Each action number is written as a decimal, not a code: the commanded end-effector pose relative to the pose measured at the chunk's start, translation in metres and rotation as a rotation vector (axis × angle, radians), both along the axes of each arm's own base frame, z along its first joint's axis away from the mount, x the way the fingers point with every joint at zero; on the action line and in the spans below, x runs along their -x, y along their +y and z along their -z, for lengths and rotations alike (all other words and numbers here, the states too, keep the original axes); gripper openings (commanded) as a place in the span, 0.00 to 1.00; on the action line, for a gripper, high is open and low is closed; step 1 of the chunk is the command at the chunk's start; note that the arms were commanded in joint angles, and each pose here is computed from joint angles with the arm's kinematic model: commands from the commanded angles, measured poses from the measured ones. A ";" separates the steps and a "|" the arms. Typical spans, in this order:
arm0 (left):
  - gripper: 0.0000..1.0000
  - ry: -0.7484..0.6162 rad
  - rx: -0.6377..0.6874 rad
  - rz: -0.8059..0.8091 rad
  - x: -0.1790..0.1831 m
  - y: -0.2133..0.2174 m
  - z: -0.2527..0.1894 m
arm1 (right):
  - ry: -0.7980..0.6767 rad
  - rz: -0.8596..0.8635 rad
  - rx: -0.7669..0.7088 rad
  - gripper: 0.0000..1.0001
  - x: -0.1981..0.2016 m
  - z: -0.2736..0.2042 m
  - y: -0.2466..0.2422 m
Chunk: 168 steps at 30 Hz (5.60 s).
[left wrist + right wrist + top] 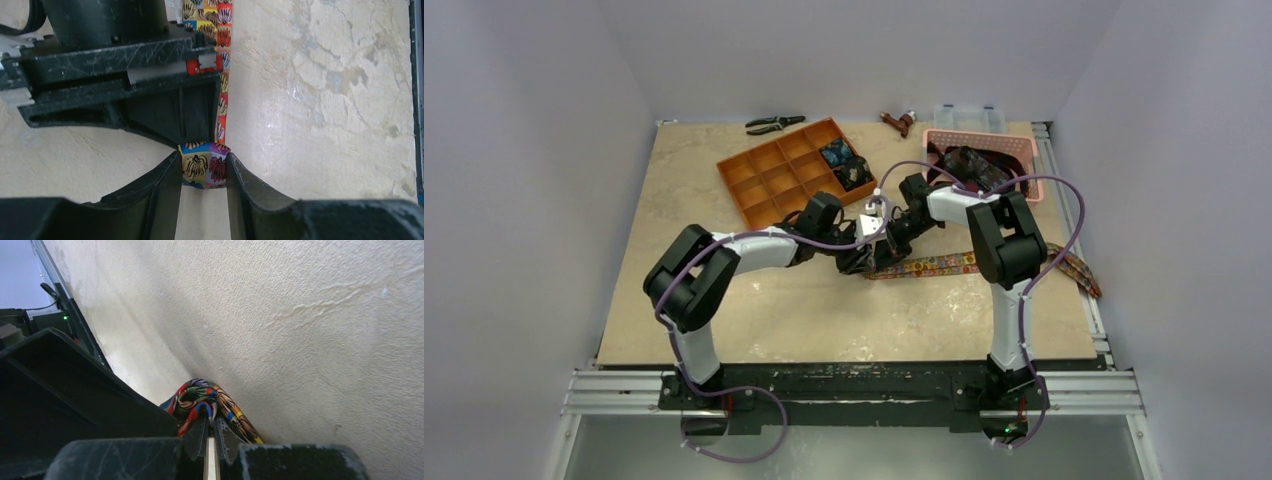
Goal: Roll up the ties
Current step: Roll the tie at the center of the board.
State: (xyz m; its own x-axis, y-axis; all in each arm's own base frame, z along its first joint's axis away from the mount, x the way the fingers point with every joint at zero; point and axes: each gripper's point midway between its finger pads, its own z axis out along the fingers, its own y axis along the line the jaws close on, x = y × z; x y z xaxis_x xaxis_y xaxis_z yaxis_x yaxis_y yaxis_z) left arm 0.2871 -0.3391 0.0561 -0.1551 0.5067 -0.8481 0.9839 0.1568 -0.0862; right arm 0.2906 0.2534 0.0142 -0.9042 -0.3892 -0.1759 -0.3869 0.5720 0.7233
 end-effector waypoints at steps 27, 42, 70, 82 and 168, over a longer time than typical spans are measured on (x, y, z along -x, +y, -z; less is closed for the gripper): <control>0.32 0.002 -0.188 -0.046 -0.006 0.019 0.043 | -0.058 0.012 -0.109 0.24 -0.010 -0.046 -0.005; 0.32 0.008 -0.199 -0.048 -0.008 0.014 0.043 | -0.004 0.014 -0.139 0.34 -0.014 -0.032 0.014; 0.71 -0.044 -0.012 -0.015 -0.009 -0.004 0.038 | 0.006 -0.012 -0.087 0.00 -0.013 0.008 -0.017; 0.59 -0.116 -0.140 -0.022 -0.003 0.008 0.046 | -0.041 0.014 -0.207 0.00 -0.031 -0.032 0.004; 0.35 -0.016 -0.014 -0.014 -0.002 -0.033 0.035 | -0.069 0.017 -0.004 0.00 -0.017 0.021 -0.034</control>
